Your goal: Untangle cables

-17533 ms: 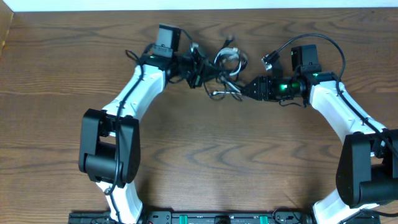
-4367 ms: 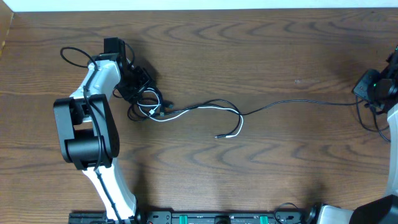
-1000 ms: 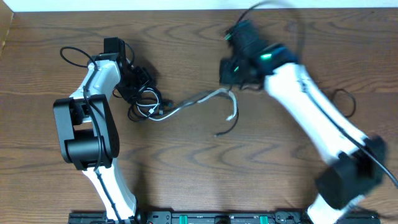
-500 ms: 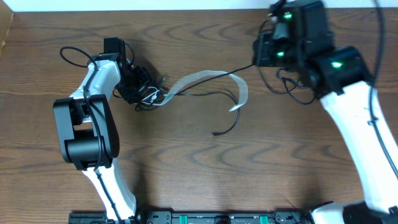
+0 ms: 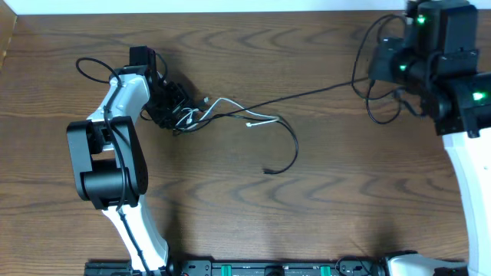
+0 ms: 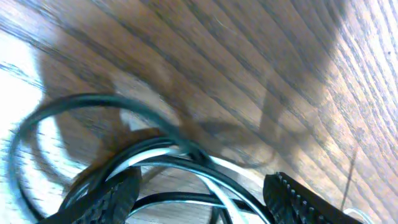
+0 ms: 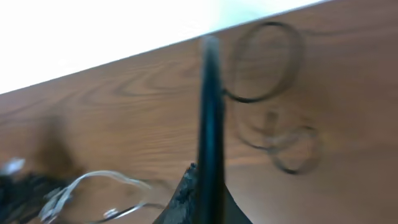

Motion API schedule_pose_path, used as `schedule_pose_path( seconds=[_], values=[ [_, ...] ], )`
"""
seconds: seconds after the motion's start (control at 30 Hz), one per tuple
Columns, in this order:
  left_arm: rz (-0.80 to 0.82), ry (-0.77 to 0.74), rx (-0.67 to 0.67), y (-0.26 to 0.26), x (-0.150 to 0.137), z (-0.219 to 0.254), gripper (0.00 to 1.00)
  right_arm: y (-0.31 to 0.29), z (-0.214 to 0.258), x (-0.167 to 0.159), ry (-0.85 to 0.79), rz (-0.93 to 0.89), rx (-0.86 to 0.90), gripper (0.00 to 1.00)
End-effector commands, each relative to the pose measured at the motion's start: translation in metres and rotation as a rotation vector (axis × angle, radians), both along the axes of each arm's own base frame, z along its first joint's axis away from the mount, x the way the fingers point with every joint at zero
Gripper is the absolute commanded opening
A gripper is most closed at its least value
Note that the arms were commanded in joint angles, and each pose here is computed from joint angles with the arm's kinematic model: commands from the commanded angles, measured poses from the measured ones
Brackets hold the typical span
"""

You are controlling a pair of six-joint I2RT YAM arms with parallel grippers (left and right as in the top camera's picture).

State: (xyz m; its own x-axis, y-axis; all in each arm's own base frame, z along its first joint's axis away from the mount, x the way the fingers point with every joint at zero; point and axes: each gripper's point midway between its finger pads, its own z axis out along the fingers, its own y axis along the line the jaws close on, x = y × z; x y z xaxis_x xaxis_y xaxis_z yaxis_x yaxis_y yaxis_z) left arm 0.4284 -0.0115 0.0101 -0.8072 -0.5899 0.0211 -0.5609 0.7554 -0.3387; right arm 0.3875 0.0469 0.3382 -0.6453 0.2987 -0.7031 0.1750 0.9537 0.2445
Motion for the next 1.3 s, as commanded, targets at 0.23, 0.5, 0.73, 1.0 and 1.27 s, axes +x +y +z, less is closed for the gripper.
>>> schedule_pose_path(
  seconds=[0.23, 0.5, 0.73, 1.0, 1.27],
  values=[
    [0.014, 0.037, 0.064, 0.015, -0.007, -0.012, 0.70, -0.147, 0.014, -0.020, -0.012, -0.458, -0.201, 0.01],
    [0.024, 0.045, 0.131, 0.027, -0.009, -0.015, 0.70, -0.212, 0.009, -0.036, 0.014, -0.633, -0.202, 0.01],
    [0.031, 0.049, 0.160, 0.033, -0.009, -0.015, 0.74, -0.232, -0.025, -0.028, 0.089, -0.635, -0.076, 0.01],
    [0.128, 0.109, 0.206, 0.068, -0.023, -0.018, 0.83, -0.194, -0.094, 0.003, 0.283, -0.326, 0.057, 0.01],
    [0.219, 0.097, -0.050, 0.072, -0.025, -0.009, 0.84, -0.180, -0.168, 0.006, 0.509, -0.268, 0.179, 0.01]
  ],
)
